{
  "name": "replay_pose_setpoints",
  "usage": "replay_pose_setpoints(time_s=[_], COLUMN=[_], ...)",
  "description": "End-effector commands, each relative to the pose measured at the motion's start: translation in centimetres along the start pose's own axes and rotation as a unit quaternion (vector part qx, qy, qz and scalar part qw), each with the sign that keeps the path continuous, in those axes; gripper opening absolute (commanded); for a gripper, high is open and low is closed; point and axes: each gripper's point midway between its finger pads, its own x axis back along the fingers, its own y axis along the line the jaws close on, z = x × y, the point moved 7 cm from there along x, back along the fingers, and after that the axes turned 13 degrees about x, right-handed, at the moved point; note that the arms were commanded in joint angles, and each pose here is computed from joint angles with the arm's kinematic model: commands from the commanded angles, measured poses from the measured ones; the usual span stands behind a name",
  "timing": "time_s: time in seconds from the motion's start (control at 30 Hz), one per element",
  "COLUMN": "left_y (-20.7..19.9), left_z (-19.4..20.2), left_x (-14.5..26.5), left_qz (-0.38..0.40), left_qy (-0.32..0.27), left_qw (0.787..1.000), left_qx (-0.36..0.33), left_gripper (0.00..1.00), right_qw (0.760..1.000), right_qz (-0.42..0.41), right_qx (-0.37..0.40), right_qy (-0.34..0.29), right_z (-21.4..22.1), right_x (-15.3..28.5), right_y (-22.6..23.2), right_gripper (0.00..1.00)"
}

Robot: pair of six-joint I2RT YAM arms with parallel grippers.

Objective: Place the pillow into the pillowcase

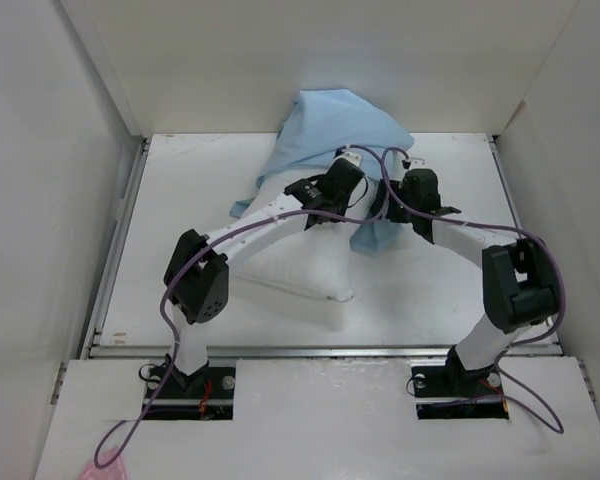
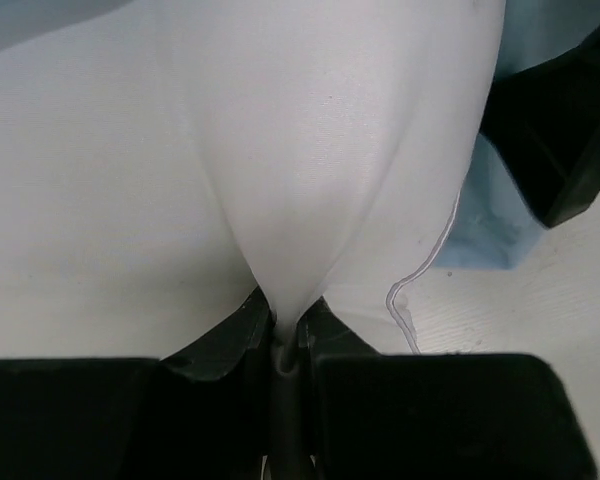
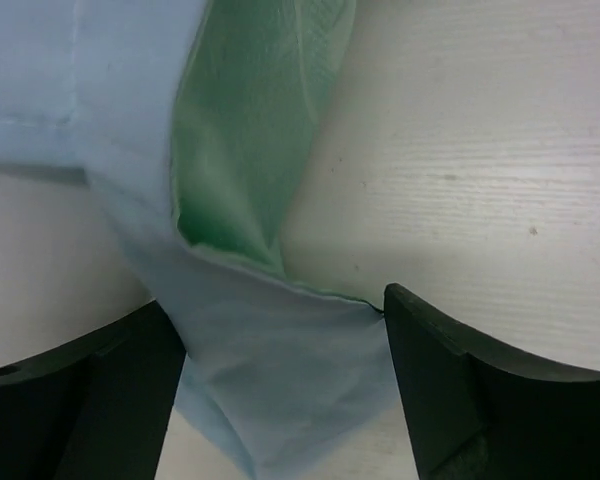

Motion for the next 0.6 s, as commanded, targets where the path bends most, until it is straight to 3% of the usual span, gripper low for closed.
replay_pose_setpoints(time_s=[0.0,0.03,0.07,0.13,0.23,0.3,0.33,0.4,0.43,0.47,0.53,0.57], left_y=[2.0,1.9,2.0,1.9,0.0,-1.3,-2.0,-3.5,-3.9,-4.4,-4.8,-4.8], left_z=[-3.1,-3.5,-4.2,-5.1,-7.0,-8.2,-8.7,-10.0,-10.3,-10.7,-10.7,-10.5], left_x=[1.8,2.1,2.0,1.8,1.0,0.5,0.2,-0.8,-1.1,-1.5,-1.8,-2.1], left_qz=[-0.008,-0.005,-0.005,-0.004,0.025,0.048,0.058,0.08,0.083,0.088,0.098,0.098], left_qy=[-0.044,-0.049,-0.055,-0.064,-0.077,-0.083,-0.086,-0.095,-0.097,-0.1,-0.099,-0.099], left_qw=[0.998,0.998,0.998,0.997,0.994,0.991,0.988,0.983,0.981,0.977,0.974,0.974], left_qx=[0.033,0.035,0.04,0.047,0.068,0.093,0.111,0.134,0.147,0.166,0.179,0.179], left_gripper=[0.0,0.0,0.0,0.0,0.0,0.0,0.0,0.0,0.0,0.0,0.0,0.0], right_qw=[0.997,0.997,0.995,0.992,0.976,0.955,0.926,0.878,0.828,0.813,0.83,0.857], right_qz=[-0.041,-0.055,-0.079,-0.112,-0.207,-0.282,-0.363,-0.461,-0.542,-0.561,-0.535,-0.492], right_qx=[0.022,0.027,0.035,0.045,0.061,0.078,0.1,0.107,0.121,0.122,0.131,0.131], right_qy=[-0.066,-0.054,-0.053,-0.047,-0.036,-0.04,-0.022,-0.074,-0.082,-0.092,-0.091,-0.086], right_z=[-4.4,-3.8,-4.0,-3.9,-4.4,-4.4,-2.1,-1.2,0.1,1.3,1.8,1.6], right_x=[-0.9,-1.2,-1.0,-0.3,5.0,11.9,15.0,22.5,25.4,25.9,25.6,24.6], right_y=[0.9,1.1,1.5,2.2,4.4,6.9,10.2,13.2,15.2,15.4,14.8,14.4], right_gripper=[0.78,0.56,0.03,0.0,0.0,0.0,0.0,0.0,0.0,0.0,0.0,0.0])
